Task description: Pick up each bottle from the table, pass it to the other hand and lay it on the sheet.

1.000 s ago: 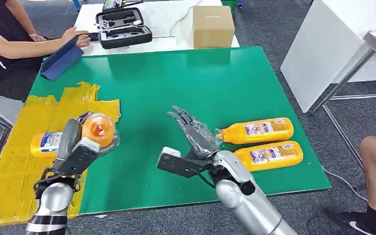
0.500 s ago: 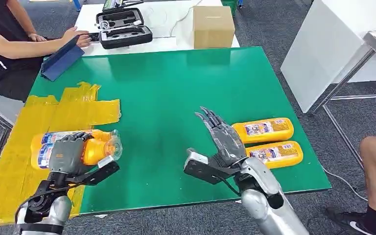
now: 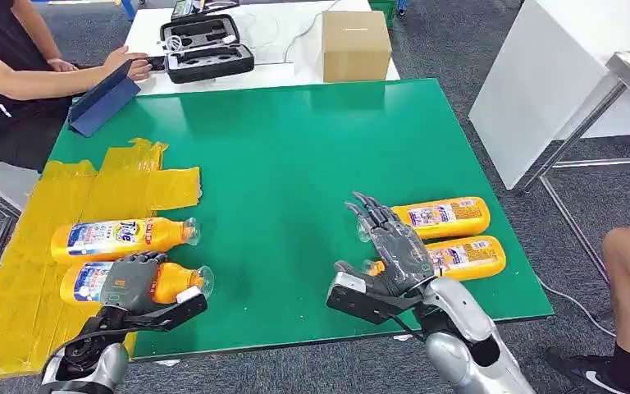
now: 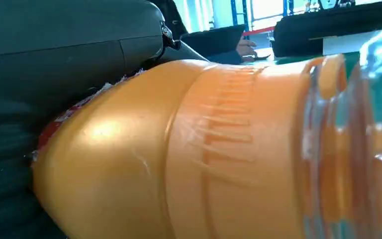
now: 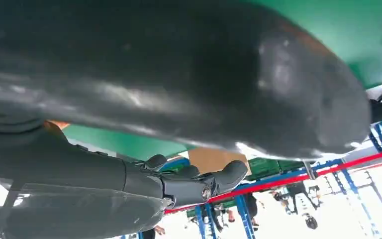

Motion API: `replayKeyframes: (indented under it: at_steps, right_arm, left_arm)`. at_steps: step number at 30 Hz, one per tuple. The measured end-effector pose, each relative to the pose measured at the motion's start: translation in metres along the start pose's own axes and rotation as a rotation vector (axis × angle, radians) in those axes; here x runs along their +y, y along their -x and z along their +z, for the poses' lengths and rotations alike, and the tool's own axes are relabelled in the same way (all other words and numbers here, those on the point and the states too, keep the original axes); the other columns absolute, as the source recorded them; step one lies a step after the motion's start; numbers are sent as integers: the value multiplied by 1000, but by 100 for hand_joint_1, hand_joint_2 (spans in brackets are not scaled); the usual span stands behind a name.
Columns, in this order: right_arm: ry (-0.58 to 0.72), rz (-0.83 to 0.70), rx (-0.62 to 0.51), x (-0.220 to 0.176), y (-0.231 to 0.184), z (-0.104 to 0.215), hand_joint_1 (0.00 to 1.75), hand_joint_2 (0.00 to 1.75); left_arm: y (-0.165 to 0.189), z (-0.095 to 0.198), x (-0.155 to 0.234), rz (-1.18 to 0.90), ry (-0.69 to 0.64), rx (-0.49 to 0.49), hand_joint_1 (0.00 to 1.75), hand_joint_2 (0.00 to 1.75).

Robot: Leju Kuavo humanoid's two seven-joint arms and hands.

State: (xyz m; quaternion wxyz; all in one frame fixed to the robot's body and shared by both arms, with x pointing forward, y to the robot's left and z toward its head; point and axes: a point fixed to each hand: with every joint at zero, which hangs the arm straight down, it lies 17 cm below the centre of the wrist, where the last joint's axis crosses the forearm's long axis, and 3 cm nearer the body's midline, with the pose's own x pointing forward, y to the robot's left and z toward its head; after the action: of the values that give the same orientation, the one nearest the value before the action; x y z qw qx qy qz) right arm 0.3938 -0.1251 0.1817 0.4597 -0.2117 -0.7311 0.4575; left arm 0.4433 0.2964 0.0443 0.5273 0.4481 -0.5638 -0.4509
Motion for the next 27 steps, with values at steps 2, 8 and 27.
replayKeyframes:
  at_steps: [2, 8, 27]
  right_arm:
    - [-1, 7, 4, 0, 1, 1, 0, 0]
    - [-18, 39, 32, 7, 11, 13, 0, 0]
    - [-63, 197, 230, 7, 78, 86, 0, 0]
  left_arm:
    - [0, 0, -4, -1, 11, 0, 175, 175]
    - [7, -3, -18, -70, 28, 17, 0, 175]
    - [12, -4, 0, 6, -38, 26, 0, 0]
